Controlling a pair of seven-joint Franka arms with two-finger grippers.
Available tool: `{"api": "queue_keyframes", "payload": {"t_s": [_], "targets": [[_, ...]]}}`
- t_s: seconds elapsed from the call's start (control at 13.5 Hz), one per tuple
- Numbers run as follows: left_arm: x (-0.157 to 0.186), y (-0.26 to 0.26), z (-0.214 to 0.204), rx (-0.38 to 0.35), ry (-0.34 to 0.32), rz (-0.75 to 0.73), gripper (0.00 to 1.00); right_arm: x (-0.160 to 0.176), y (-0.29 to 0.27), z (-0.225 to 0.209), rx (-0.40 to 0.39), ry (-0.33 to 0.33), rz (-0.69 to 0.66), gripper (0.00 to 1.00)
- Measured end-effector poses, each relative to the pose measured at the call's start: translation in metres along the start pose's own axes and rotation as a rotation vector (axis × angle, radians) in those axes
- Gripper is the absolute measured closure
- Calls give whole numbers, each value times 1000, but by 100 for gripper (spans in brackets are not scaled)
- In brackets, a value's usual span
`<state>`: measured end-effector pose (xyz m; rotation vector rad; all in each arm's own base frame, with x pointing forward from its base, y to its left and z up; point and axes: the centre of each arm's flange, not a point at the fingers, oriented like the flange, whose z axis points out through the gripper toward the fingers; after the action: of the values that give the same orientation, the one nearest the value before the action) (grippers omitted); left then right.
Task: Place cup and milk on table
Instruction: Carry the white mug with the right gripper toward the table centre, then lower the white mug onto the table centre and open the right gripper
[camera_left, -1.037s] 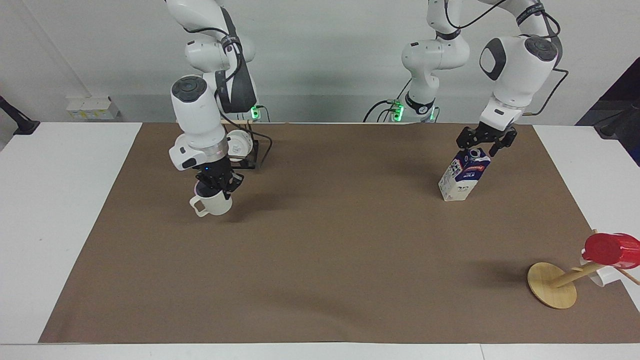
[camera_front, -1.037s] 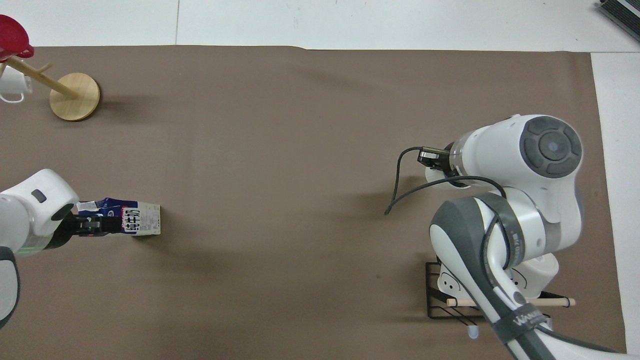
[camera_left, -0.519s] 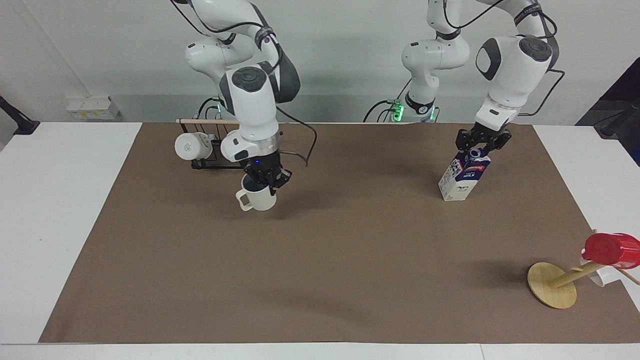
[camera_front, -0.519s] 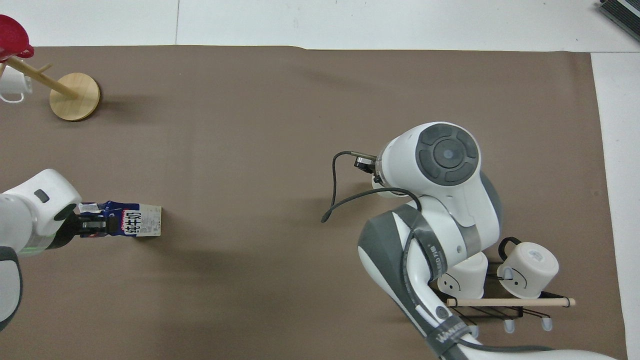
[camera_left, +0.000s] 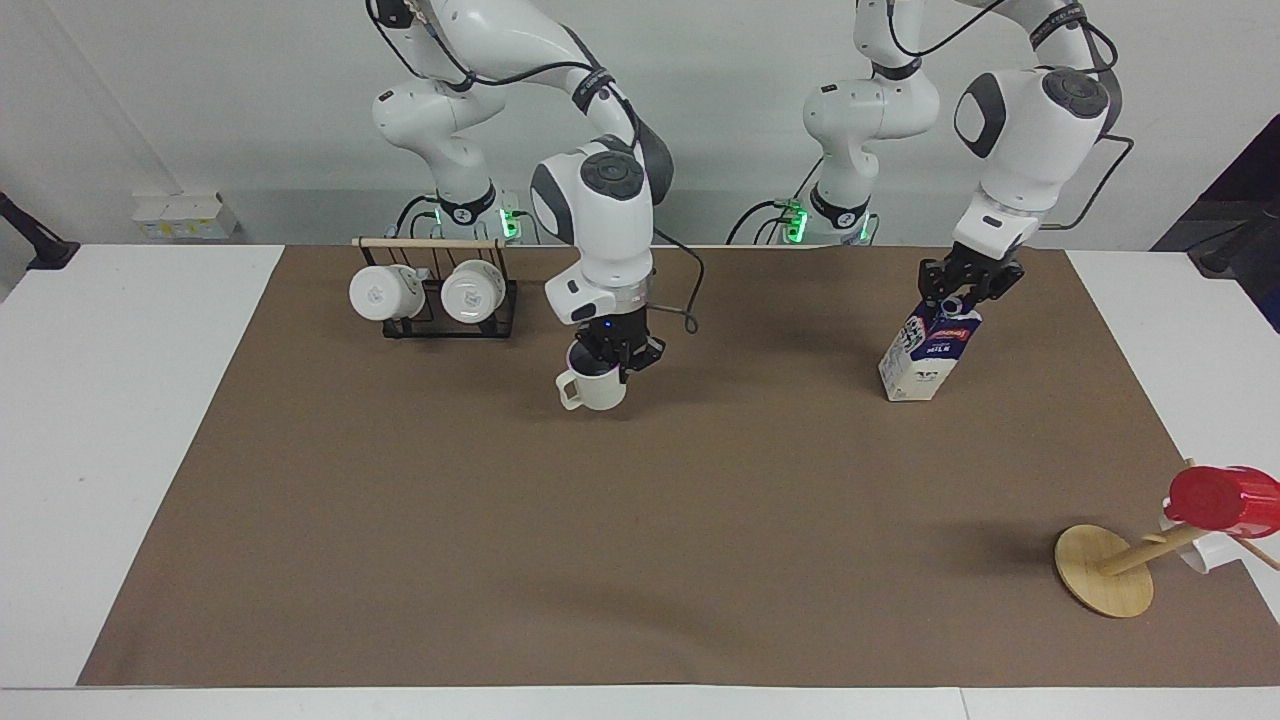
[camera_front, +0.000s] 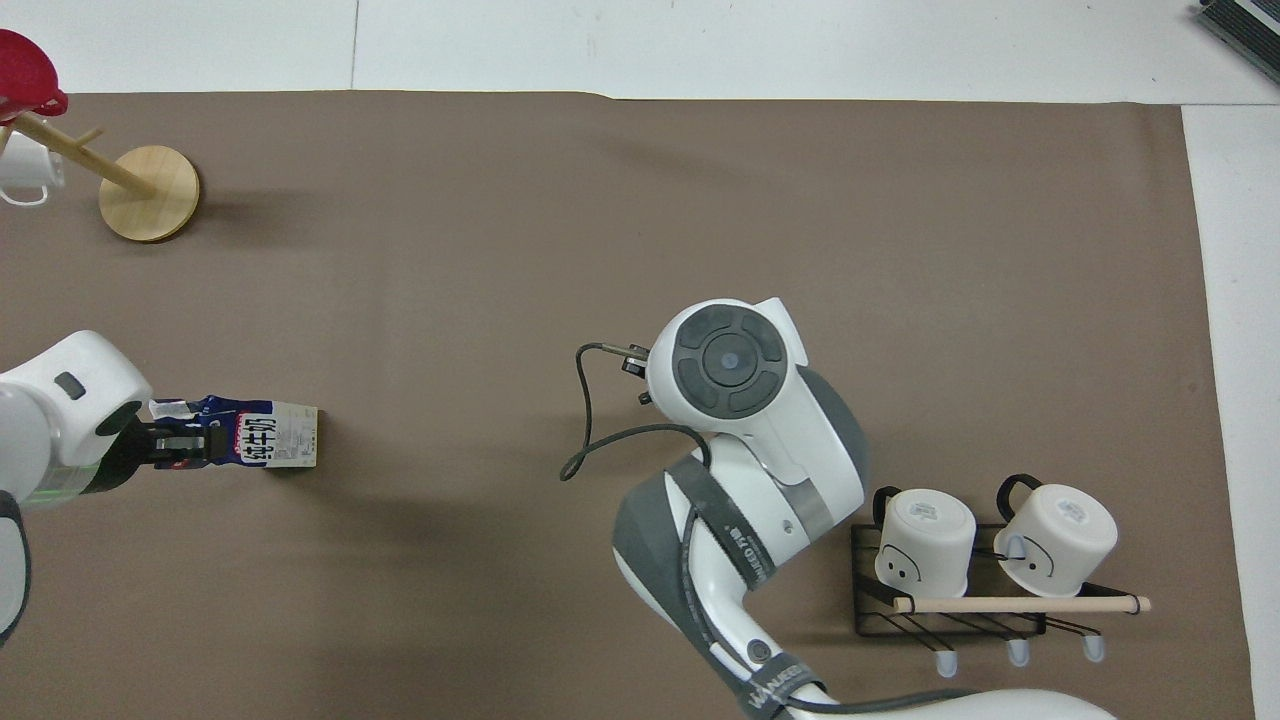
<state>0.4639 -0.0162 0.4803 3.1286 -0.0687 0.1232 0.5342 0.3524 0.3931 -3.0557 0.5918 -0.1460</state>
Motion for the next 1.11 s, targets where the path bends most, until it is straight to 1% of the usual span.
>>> {"api": "queue_keyframes", "payload": {"t_s": [0.15,0.3,0.44,0.59,1.04,1.11], "targets": [[4,0,-8,0,11,-12,50,-14,-19,17,-9,4,16,96],[6,0,-14,-1,12,-17,50,-19,-30,28,-13,16,19,96],[9,0,-20,-1,21,-21,50,-18,-36,32,0,31,26,96],[9,0,-23,-1,16,-32,50,-17,-37,30,10,38,26,96],[8,2,-21,-1,-3,-55,51,-19,-41,42,13,40,20,96],[8,2,-21,-1,-3,-58,51,-18,-40,43,12,41,22,89]]}}
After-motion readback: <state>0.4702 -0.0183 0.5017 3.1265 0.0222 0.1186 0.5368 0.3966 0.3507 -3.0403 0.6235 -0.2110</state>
